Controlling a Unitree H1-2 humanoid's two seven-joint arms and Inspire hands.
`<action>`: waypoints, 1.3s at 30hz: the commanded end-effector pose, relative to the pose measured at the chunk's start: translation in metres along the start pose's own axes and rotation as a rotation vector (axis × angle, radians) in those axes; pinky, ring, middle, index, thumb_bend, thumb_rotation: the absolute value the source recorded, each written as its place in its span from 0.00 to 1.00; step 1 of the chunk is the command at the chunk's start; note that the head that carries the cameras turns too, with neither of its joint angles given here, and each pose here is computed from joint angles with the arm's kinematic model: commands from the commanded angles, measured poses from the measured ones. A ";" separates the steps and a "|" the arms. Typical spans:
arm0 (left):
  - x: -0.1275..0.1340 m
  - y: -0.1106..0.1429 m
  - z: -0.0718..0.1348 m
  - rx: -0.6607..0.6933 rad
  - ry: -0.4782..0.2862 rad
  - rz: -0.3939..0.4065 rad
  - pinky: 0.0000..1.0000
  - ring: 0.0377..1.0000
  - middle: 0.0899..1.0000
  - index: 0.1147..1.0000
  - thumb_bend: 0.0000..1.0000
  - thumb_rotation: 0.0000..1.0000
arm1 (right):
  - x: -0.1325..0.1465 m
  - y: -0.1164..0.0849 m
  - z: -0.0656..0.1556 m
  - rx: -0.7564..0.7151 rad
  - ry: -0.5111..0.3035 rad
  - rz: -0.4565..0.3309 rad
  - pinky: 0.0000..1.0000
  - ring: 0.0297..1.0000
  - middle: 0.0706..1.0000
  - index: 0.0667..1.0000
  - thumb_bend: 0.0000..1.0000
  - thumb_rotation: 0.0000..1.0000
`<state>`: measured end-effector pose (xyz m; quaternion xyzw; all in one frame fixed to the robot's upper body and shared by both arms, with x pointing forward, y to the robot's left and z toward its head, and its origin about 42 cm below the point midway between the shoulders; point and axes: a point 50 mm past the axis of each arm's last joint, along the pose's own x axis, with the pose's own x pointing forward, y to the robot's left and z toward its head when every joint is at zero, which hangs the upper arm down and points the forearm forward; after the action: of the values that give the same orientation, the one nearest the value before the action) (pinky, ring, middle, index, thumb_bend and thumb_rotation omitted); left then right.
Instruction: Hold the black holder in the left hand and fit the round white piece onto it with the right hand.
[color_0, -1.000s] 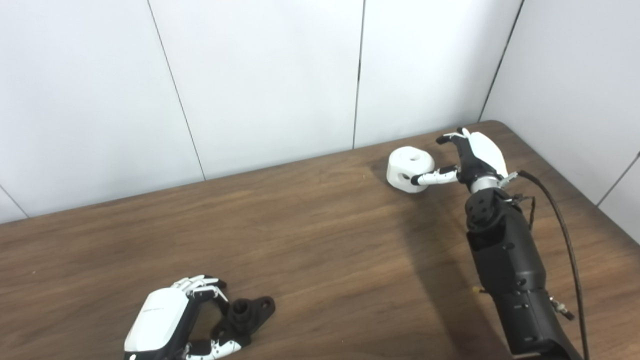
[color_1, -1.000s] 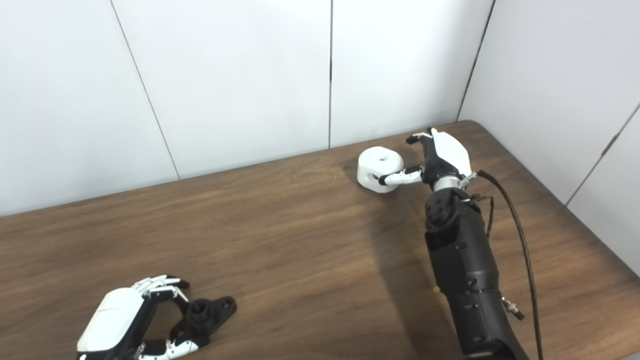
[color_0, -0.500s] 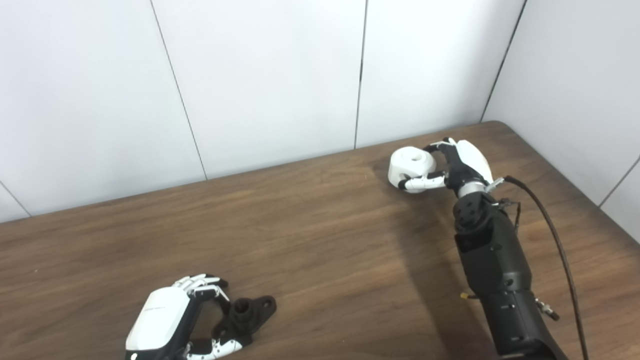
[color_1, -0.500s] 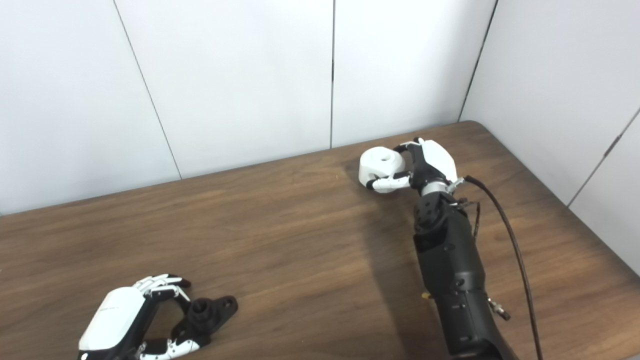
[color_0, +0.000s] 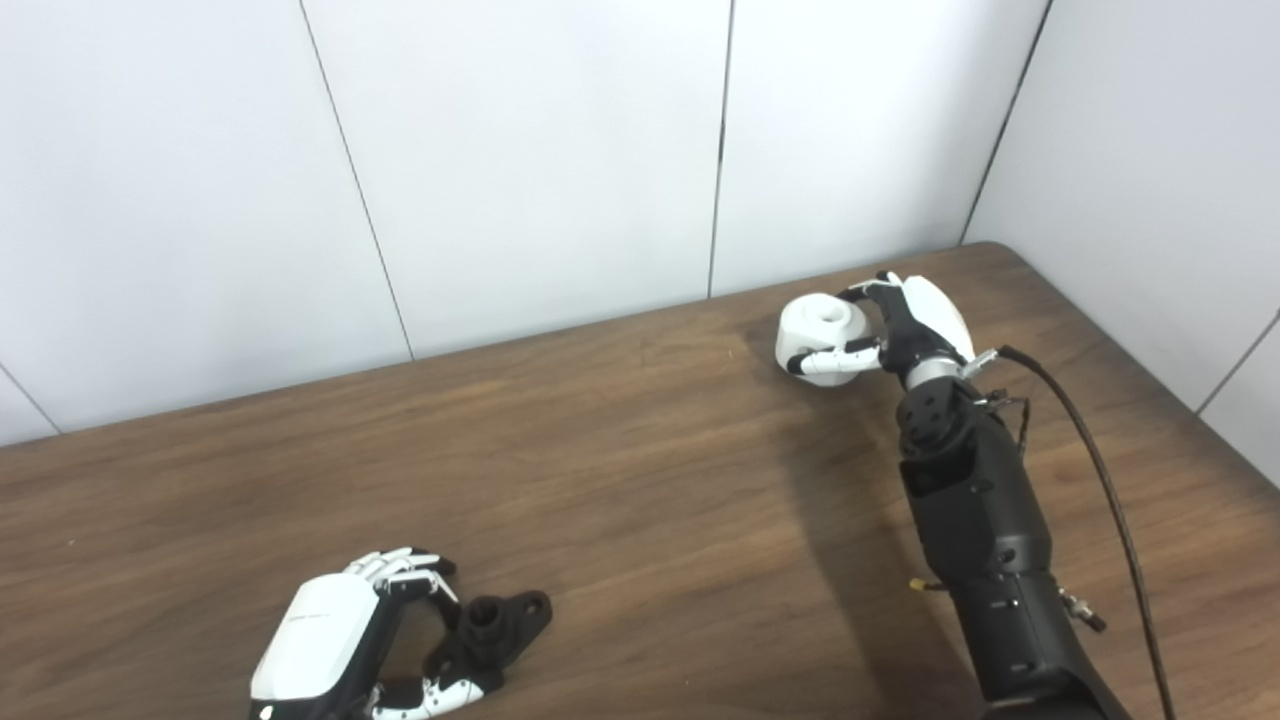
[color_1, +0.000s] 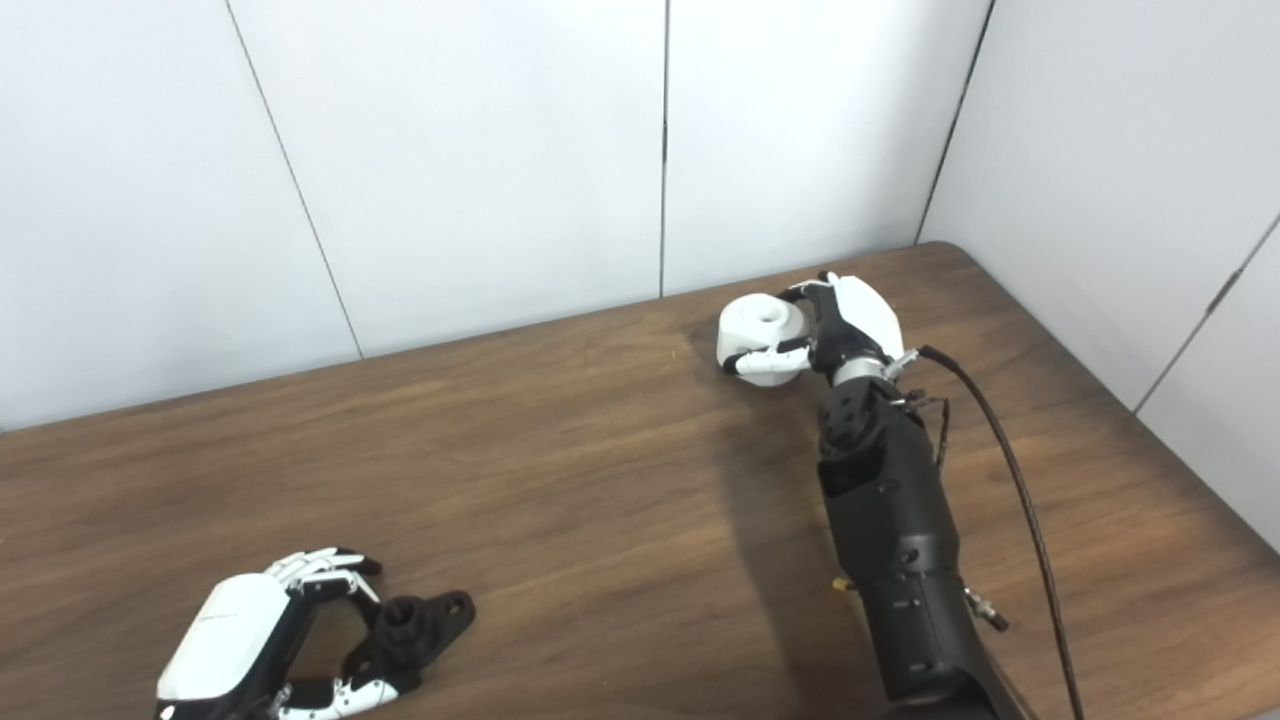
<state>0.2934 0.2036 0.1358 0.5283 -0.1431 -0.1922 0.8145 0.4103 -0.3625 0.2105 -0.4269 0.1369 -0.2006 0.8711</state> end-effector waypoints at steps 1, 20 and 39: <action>-0.007 -0.014 -0.011 0.015 0.046 -0.087 0.86 0.81 0.74 0.42 0.52 0.05 | 0.006 -0.026 0.016 -0.006 -0.047 -0.079 0.94 0.99 0.97 0.72 0.87 0.31; -0.009 -0.013 -0.011 0.012 0.047 -0.094 0.85 0.81 0.73 0.42 0.52 0.05 | 0.005 -0.027 0.010 -0.033 -0.045 -0.089 0.99 0.98 0.95 0.70 0.84 0.28; -0.009 -0.013 -0.011 0.009 0.048 -0.099 0.86 0.82 0.74 0.42 0.52 0.05 | 0.003 -0.021 0.008 -0.044 -0.058 -0.094 1.00 0.97 0.91 0.63 0.82 0.25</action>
<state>0.2934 0.2040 0.1358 0.5283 -0.1421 -0.1924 0.8147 0.4072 -0.3631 0.2064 -0.4477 0.1329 -0.1989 0.8616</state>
